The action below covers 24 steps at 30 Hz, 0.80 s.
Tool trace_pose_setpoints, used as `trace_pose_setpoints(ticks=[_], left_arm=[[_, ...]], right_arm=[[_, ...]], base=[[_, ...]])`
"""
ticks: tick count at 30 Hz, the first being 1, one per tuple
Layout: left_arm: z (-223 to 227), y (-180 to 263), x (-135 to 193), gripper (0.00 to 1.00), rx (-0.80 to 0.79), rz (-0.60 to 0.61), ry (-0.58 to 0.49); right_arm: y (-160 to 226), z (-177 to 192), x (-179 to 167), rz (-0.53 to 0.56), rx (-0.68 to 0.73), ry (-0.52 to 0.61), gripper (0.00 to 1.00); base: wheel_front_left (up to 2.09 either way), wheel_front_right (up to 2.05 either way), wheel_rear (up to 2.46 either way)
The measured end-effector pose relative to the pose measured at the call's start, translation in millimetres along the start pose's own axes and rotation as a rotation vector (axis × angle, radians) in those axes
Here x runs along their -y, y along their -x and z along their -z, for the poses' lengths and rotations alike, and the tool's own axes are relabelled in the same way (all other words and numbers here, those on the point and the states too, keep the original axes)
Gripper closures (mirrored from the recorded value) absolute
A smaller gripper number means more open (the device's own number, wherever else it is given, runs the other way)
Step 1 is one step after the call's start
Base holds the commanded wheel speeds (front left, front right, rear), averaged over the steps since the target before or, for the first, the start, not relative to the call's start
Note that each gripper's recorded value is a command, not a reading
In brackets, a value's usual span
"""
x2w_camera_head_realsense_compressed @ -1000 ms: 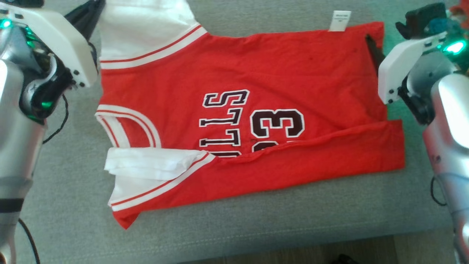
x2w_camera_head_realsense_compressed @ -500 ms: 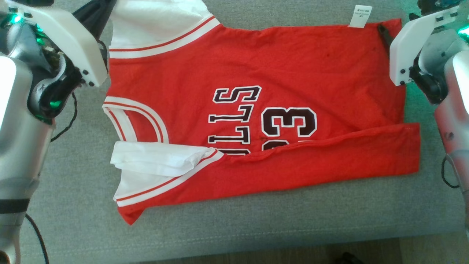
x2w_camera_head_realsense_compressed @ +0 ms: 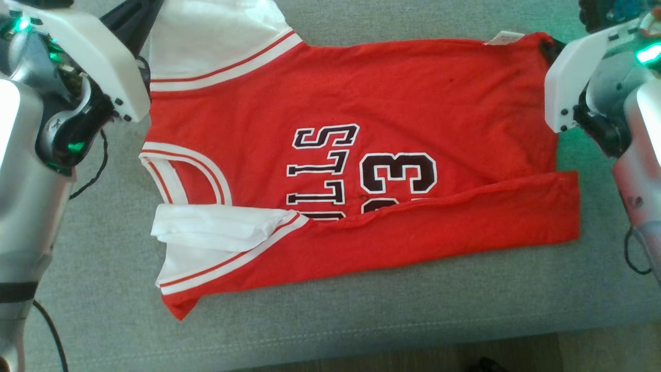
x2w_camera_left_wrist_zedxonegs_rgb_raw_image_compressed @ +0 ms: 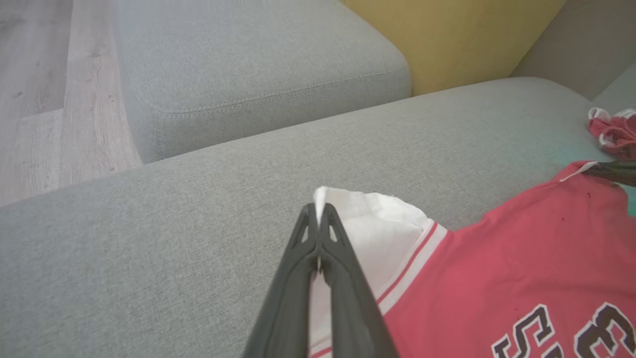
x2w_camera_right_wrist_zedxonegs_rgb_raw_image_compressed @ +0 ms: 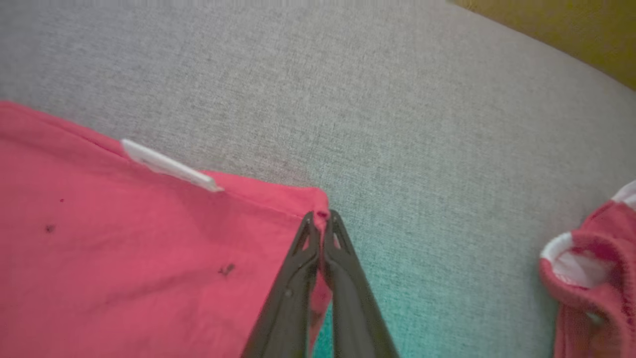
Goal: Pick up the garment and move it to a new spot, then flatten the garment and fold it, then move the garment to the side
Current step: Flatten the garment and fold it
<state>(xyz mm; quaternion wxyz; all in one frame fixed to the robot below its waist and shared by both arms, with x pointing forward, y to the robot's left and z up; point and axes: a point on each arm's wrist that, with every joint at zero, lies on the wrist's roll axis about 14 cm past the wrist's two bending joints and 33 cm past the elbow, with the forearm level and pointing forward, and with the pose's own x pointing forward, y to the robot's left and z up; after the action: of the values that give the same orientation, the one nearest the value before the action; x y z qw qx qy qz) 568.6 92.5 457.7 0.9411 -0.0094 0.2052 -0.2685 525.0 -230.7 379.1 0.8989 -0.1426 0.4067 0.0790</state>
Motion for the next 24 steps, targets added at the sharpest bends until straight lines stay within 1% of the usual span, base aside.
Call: trace_pose_setpoints(ticks=[6,13,19,24], left_arm=[[-14.6,12.2,8.1,1.00,0.075,0.020,0.015],[-21.4,45.0,24.5,1.00,0.166,0.027,0.053],[-12.5,84.7,43.6,1.00,0.212,0.017,0.103],[0.5,115.3,62.3,1.00,0.235,0.006,0.164]], right_arm=[[11.3,-17.0,-2.6,-0.014,0.130,-0.038,1.00],[33.9,-25.8,-13.7,-0.036,0.279,-0.078,1.00],[60.6,-17.3,-16.8,-0.035,0.369,-0.144,1.00],[80.1,0.1,-25.4,-0.038,0.397,-0.197,1.00]], base=[[0.00,0.00,0.00],[0.00,0.00,0.00],[0.00,0.00,0.00],[0.00,0.00,0.00]])
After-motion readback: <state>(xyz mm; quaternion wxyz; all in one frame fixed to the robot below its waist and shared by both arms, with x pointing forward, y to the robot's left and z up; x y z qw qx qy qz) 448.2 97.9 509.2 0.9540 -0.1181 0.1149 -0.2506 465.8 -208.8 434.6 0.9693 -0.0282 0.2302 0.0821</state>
